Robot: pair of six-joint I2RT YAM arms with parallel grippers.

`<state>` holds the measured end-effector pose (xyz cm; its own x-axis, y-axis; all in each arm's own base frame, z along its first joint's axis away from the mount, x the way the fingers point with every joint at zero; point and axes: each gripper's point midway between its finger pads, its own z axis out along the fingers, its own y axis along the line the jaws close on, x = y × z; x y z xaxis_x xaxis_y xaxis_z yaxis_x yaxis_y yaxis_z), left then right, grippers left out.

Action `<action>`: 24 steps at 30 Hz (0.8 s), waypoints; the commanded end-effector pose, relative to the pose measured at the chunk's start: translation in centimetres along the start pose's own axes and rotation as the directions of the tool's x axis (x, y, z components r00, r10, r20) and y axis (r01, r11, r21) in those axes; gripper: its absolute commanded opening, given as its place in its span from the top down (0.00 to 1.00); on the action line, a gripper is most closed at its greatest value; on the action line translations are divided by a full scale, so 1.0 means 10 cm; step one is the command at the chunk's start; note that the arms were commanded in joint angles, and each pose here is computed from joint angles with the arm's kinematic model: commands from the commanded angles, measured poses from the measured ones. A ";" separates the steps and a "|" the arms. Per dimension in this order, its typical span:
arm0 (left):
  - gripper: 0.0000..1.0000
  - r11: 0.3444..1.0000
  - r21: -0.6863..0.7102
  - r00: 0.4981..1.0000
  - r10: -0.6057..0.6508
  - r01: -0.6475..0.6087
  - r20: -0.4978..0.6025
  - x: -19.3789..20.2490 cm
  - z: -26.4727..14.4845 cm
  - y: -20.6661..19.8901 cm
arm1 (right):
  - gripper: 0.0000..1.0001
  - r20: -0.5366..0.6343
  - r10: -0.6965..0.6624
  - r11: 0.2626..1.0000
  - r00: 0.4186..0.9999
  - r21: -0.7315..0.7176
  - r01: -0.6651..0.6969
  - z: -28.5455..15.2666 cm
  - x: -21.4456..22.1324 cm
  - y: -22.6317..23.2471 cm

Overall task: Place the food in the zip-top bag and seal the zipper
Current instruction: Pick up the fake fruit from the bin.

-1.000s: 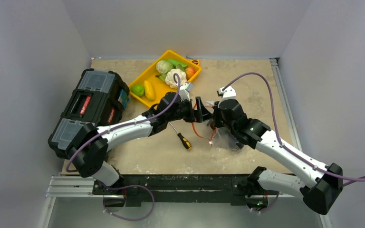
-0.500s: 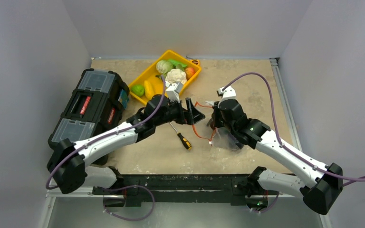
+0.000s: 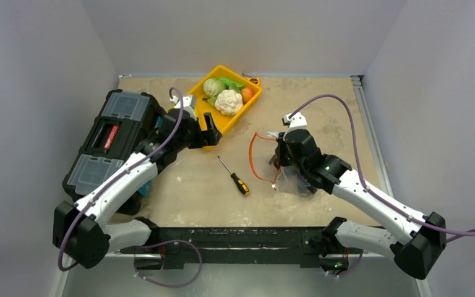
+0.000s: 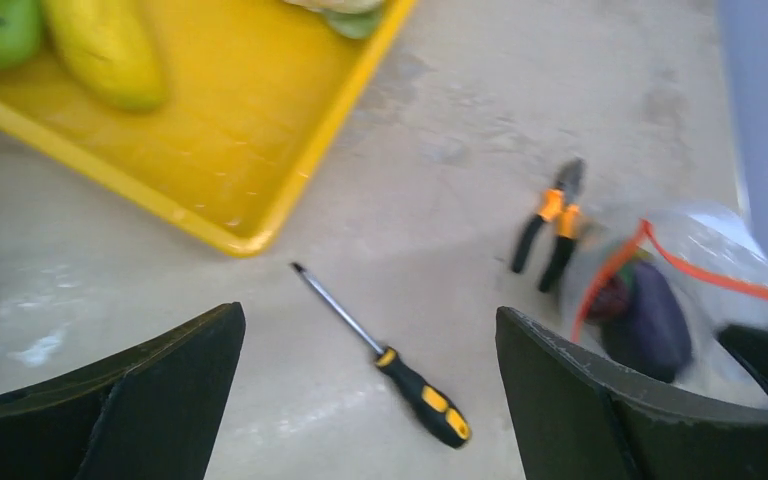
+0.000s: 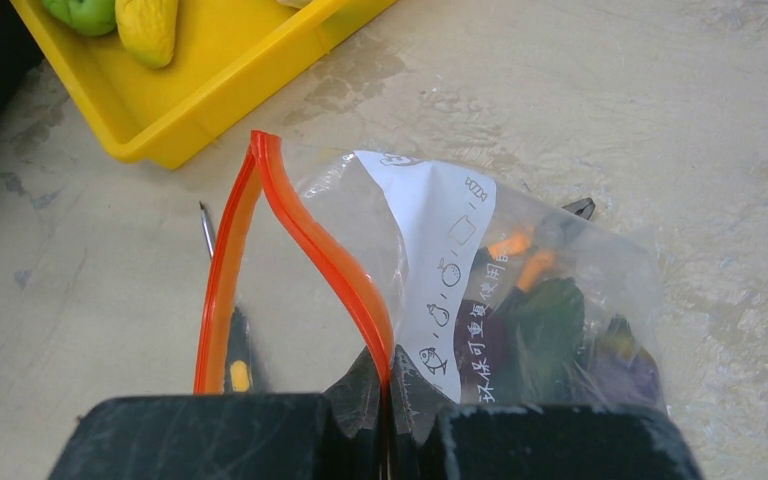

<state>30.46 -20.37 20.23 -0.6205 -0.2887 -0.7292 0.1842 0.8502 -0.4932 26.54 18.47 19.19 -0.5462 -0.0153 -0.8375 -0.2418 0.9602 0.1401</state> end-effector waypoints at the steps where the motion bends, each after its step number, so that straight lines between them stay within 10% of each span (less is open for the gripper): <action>1: 0.03 0.916 -0.365 0.986 0.137 -0.164 -0.099 -0.28 0.01 0.65 | 1.00 0.030 0.013 1.000 0.999 -0.022 -0.013 0.01 -0.10 0.07; 14: 0.01 0.769 -0.603 0.962 0.057 -0.213 -0.266 -0.57 0.94 1.31 | 1.00 0.018 -0.003 1.000 1.000 -0.017 0.004 0.04 -0.07 0.06; 24: 0.12 0.778 -0.613 0.960 -0.043 -0.140 -0.275 -0.55 1.43 1.68 | 1.00 0.015 -0.003 1.000 1.000 -0.006 0.003 0.03 -0.05 0.04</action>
<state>46.01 -11.35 8.74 -0.8291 -0.1538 -0.5375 -0.2129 0.9758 0.0493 26.75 18.67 18.65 -0.5548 -0.0271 -0.8315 -0.2430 0.9612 0.1308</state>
